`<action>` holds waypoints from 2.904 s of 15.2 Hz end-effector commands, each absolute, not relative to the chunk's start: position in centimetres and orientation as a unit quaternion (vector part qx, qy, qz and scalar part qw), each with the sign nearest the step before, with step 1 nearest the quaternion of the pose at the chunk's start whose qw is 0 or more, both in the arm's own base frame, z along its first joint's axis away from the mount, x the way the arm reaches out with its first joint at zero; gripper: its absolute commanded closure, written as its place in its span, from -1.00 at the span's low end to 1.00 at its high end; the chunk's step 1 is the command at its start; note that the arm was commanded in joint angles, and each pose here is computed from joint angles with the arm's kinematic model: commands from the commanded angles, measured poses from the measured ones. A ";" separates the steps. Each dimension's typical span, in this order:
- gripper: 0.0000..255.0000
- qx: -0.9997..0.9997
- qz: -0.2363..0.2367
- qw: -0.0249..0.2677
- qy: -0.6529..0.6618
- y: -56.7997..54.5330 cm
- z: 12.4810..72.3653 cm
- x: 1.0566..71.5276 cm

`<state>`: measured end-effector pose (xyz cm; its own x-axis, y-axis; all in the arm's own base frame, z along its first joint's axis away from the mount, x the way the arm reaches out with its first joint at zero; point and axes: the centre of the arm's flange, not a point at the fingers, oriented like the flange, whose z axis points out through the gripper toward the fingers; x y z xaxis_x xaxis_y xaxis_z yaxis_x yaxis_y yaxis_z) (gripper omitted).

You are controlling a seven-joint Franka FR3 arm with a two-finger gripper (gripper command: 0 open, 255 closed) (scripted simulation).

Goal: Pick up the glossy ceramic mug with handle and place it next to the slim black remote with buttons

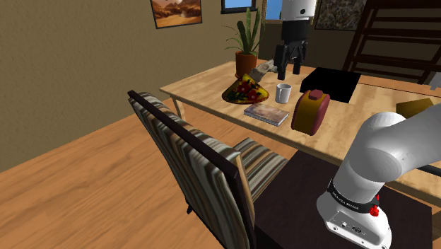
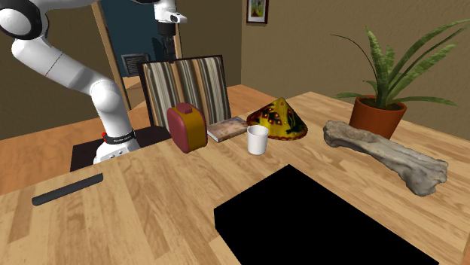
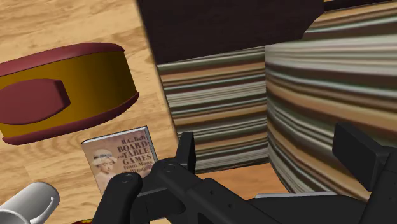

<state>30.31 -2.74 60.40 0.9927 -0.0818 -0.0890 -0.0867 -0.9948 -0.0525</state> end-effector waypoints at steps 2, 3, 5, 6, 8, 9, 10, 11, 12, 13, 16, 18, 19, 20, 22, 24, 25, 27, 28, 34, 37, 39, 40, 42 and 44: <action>-1.00 -0.998 0.044 0.029 0.044 -3.9 59.9 30.9; -1.00 -0.998 0.045 0.029 0.046 -5.0 59.4 31.5; -1.00 -0.997 0.046 0.030 0.050 -7.2 58.5 32.6; -1.00 -0.997 0.047 0.030 0.052 -8.3 58.0 33.2; -1.00 -0.997 0.048 0.031 0.056 -10.6 57.0 34.3; -1.00 -0.997 0.049 0.031 0.057 -11.7 56.5 34.8; -1.00 -0.997 0.049 0.032 0.059 -12.8 56.1 35.4; -1.00 -0.996 0.050 0.032 0.061 -13.9 55.6 35.9; -1.00 -0.996 0.051 0.033 0.063 -15.1 55.1 36.4; -1.00 -0.996 0.051 0.033 0.065 -16.2 54.6 36.9; -1.00 -0.995 0.053 0.034 0.071 -19.6 53.1 38.5; -1.00 -0.995 0.055 0.035 0.075 -21.9 52.1 39.5; -1.00 -0.995 0.055 0.035 0.076 -23.0 51.6 40.0; -1.00 -0.995 0.056 0.036 0.078 -24.2 51.1 40.5; -1.00 -0.994 0.057 0.036 0.082 -26.5 50.1 41.4; -1.00 -0.994 0.059 0.037 0.086 -28.8 49.0 42.4; -1.00 -0.994 0.059 0.038 0.088 -29.9 48.5 42.8; -1.00 -0.993 0.061 0.038 0.092 -32.2 47.5 43.8; -1.00 -0.993 0.061 0.039 0.093 -33.4 47.0 44.2; -1.00 -0.991 0.065 0.041 0.105 -40.3 43.9 46.8; -1.00 -0.991 0.067 0.042 0.111 -43.8 42.3 48.0; -1.00 -0.990 0.069 0.043 0.114 -46.1 41.2 48.8; -1.00 -0.990 0.069 0.043 0.116 -47.3 40.7 49.2; -1.00 -0.989 0.071 0.044 0.120 -49.7 39.6 50.0; -1.00 -0.989 0.072 0.045 0.124 -52.0 38.6 50.7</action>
